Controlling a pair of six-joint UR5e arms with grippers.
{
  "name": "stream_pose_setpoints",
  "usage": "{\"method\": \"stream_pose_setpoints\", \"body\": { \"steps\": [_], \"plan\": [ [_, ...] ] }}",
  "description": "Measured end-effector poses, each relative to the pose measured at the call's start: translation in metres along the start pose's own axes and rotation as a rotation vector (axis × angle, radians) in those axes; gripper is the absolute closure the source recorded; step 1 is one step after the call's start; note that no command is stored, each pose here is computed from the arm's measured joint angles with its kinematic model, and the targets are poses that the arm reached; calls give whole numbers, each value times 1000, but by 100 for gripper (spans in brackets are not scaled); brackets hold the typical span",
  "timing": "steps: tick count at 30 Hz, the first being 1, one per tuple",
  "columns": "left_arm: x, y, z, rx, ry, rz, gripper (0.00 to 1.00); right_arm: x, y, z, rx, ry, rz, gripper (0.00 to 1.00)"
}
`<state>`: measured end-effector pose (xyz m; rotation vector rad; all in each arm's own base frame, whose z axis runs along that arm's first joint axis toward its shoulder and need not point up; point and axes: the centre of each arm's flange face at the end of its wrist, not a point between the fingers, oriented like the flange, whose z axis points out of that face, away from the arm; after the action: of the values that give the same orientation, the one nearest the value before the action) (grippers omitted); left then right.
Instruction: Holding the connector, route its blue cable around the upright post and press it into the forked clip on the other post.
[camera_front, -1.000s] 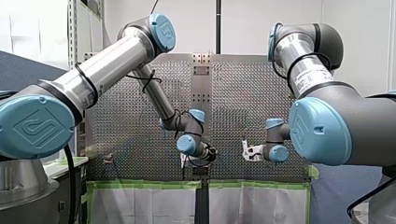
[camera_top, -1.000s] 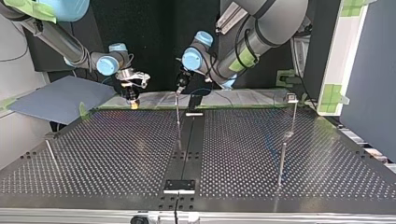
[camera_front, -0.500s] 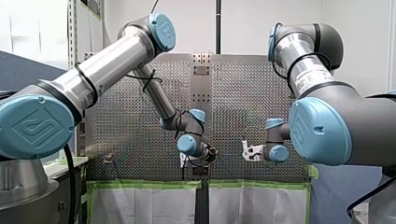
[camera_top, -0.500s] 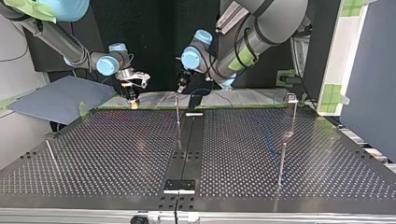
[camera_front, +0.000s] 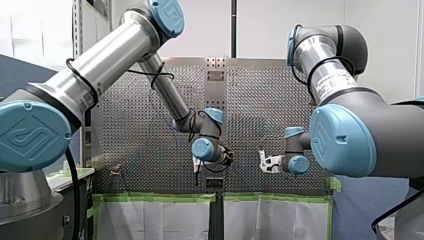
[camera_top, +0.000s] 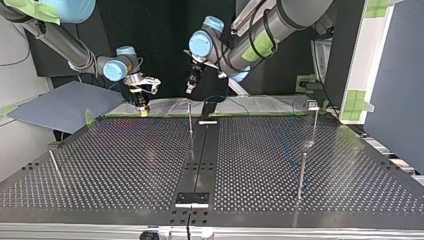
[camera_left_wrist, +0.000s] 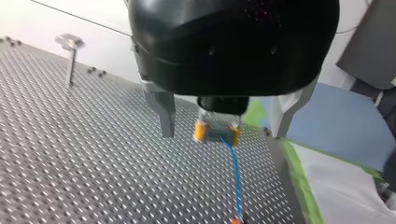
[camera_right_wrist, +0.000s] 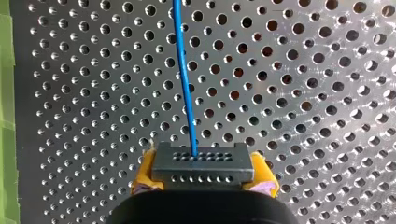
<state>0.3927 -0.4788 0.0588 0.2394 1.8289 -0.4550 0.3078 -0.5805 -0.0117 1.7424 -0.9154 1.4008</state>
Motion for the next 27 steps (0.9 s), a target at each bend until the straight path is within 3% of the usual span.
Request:
{"method": "stream_pose_setpoints", "body": {
  "steps": [6, 12, 19, 27],
  "plan": [
    [-9, -25, -33, 14, -57, -26, 0, -1, 0, -1, 0, -8, 3, 100],
    [-12, -46, -72, 17, -72, -36, 0, -2, 2, -1, -2, -15, 9, 100],
    [-13, -59, -111, 15, -67, -43, 0, -2, 3, -1, -8, -14, 22, 100],
    [-19, -65, -148, 5, -90, -95, 0, -2, 9, -1, -27, -14, 34, 100]
  ]
}}
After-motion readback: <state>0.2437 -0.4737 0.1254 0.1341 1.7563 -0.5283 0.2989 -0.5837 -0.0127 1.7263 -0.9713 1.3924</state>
